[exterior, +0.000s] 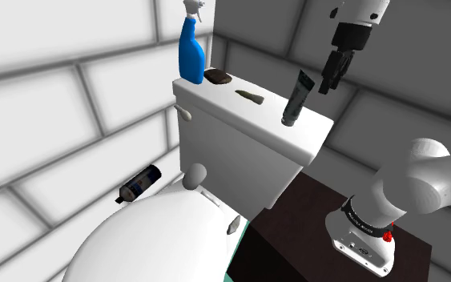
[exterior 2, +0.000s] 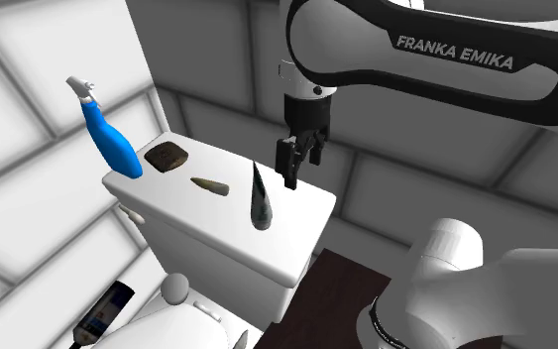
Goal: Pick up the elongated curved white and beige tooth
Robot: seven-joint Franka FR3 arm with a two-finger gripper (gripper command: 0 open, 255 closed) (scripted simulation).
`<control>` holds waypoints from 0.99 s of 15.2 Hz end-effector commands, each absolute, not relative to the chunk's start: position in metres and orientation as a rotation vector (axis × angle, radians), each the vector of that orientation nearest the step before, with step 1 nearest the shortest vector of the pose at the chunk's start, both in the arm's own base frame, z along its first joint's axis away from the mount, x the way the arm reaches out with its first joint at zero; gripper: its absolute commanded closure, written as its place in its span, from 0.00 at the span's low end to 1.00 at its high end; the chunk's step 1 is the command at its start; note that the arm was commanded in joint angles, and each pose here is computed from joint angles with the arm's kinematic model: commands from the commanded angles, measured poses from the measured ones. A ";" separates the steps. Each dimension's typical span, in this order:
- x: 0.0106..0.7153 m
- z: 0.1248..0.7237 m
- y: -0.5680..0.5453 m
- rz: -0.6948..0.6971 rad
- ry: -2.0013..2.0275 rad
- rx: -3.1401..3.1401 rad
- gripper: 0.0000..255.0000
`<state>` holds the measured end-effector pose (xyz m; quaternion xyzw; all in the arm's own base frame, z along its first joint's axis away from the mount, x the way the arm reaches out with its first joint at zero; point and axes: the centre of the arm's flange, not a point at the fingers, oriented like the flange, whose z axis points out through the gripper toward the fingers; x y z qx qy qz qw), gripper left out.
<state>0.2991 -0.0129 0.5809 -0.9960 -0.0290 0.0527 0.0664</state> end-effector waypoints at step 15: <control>0.446 0.534 0.082 0.003 -0.202 -3.164 0.00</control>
